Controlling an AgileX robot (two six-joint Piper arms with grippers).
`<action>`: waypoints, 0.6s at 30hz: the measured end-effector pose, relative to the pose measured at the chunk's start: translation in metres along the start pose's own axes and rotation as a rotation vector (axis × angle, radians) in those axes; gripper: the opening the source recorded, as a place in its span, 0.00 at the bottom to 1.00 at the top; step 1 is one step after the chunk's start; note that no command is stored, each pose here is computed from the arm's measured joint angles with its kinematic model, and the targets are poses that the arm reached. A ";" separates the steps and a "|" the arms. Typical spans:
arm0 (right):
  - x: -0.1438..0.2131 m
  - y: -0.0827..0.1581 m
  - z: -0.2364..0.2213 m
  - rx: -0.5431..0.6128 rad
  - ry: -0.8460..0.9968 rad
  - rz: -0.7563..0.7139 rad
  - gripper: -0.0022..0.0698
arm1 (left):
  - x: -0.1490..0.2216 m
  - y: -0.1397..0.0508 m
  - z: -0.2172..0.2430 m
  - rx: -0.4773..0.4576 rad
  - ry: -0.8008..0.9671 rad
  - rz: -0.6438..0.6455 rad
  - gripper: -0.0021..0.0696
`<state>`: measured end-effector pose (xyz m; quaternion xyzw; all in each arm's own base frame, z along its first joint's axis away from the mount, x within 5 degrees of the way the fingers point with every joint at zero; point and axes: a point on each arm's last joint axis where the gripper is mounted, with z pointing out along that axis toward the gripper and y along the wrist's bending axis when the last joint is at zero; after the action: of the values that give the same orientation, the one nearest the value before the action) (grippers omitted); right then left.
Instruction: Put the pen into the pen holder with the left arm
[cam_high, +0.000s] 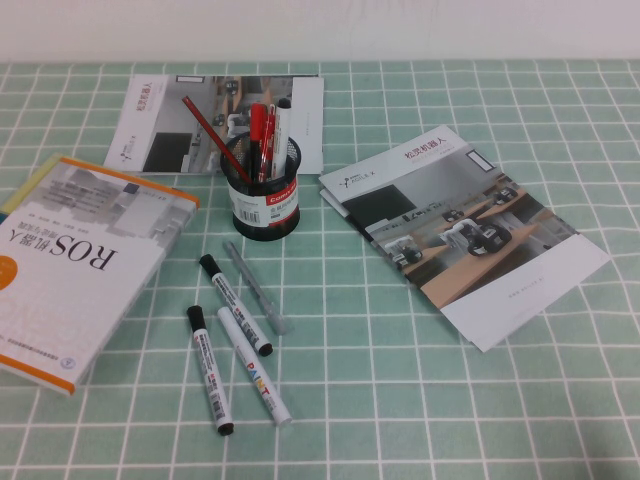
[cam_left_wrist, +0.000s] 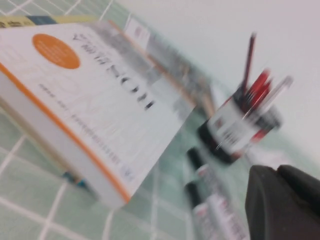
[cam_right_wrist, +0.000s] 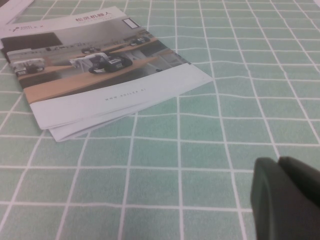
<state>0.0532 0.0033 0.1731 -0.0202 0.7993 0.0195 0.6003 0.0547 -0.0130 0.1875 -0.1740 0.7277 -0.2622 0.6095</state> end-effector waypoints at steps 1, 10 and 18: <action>0.000 0.000 0.000 0.000 0.000 0.000 0.00 | -0.002 -0.001 0.000 0.010 -0.022 -0.037 0.02; 0.000 0.000 0.000 0.000 0.000 0.000 0.00 | -0.009 -0.005 -0.001 0.031 -0.056 -0.049 0.02; 0.000 0.000 0.000 0.000 0.000 0.000 0.00 | -0.053 -0.049 0.024 -0.098 0.382 0.096 0.02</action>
<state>0.0532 0.0033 0.1731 -0.0202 0.7993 0.0195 0.6003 0.0855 -0.0258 0.2556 -0.1159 0.8494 -0.2253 0.4630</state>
